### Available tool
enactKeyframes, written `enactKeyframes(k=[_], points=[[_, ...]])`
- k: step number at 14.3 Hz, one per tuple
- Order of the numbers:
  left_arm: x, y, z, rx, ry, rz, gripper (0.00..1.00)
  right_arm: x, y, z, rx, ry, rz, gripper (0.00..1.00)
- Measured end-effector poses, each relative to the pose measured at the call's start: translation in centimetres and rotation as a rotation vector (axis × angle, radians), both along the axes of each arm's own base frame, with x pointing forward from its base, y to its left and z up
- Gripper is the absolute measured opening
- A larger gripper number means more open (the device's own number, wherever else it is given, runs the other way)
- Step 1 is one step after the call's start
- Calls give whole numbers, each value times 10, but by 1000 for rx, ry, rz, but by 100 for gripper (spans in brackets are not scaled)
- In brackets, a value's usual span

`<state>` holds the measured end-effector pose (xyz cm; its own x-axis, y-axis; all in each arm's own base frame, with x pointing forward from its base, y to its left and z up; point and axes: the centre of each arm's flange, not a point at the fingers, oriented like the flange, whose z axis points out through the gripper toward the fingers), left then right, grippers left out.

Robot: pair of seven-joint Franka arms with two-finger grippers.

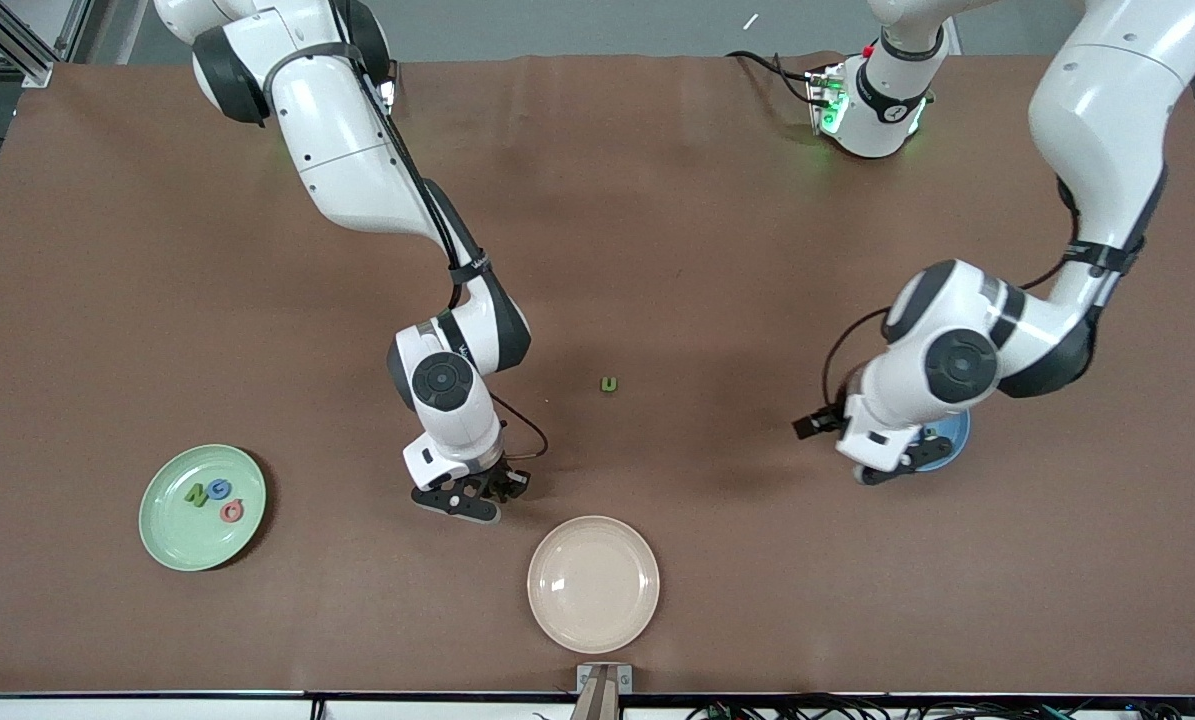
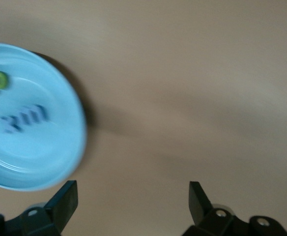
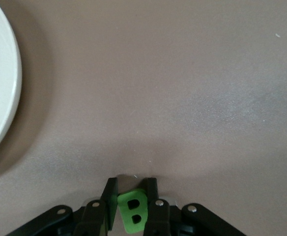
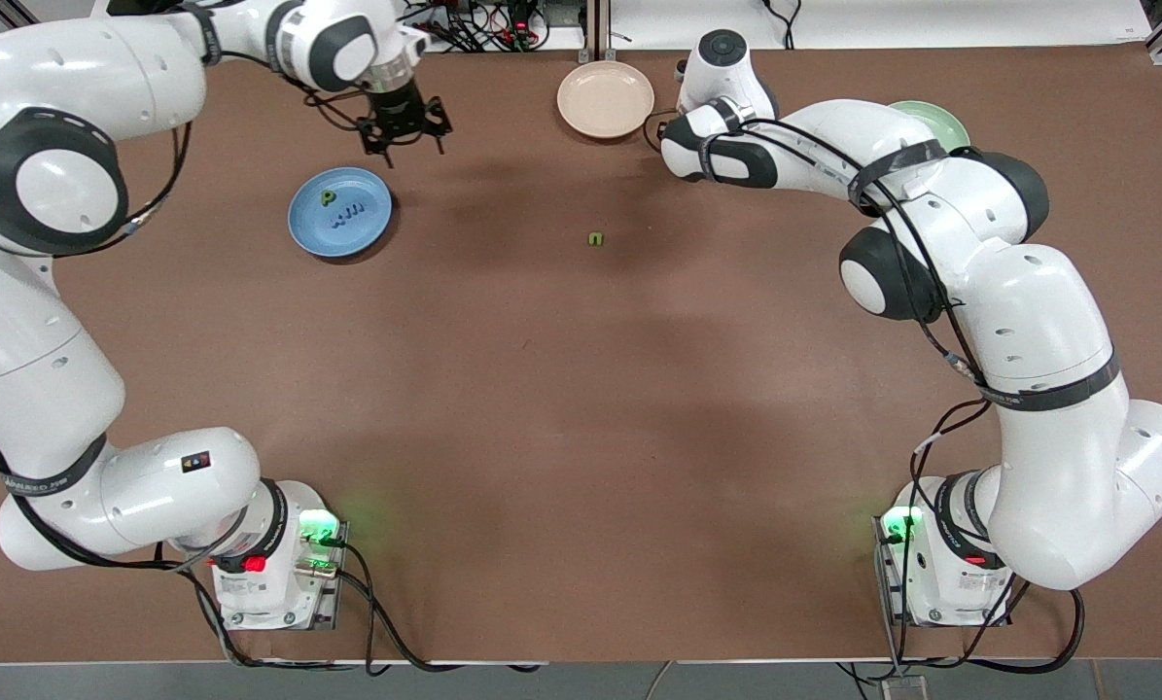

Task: Sort upper and lower case letters into plates
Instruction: 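Put green B on green plate while the left gripper reaches green n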

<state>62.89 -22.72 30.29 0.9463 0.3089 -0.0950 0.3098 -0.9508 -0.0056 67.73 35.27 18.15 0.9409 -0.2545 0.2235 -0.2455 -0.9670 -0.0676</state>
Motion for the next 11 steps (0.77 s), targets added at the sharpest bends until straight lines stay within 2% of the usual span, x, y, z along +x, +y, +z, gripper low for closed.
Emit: enactKeyframes(k=[1, 2, 3, 4, 5, 8, 11], points=[[-6, -24, 4, -1, -8, -5, 98, 0, 0, 0, 0, 0, 0, 28], [-12, -43, 7, -1, -13, -3, 92, 1, -1, 0, -1, 0, -1, 28], [-17, -61, 8, -3, -16, -1, 92, 2, -4, 2, -7, 3, -5, 28], [-22, -78, 8, -8, -19, -13, 86, 7, -11, 6, -19, 15, -14, 28], [-27, -96, 7, -9, -34, -44, 86, 15, -23, 16, -36, 33, -11, 28], [-40, -148, -12, 6, -125, -165, 81, 44, -91, 63, -80, 99, 47, 28], [-38, -180, -52, 56, -191, -250, 75, 68, -181, 100, -116, 129, 185, 28]])
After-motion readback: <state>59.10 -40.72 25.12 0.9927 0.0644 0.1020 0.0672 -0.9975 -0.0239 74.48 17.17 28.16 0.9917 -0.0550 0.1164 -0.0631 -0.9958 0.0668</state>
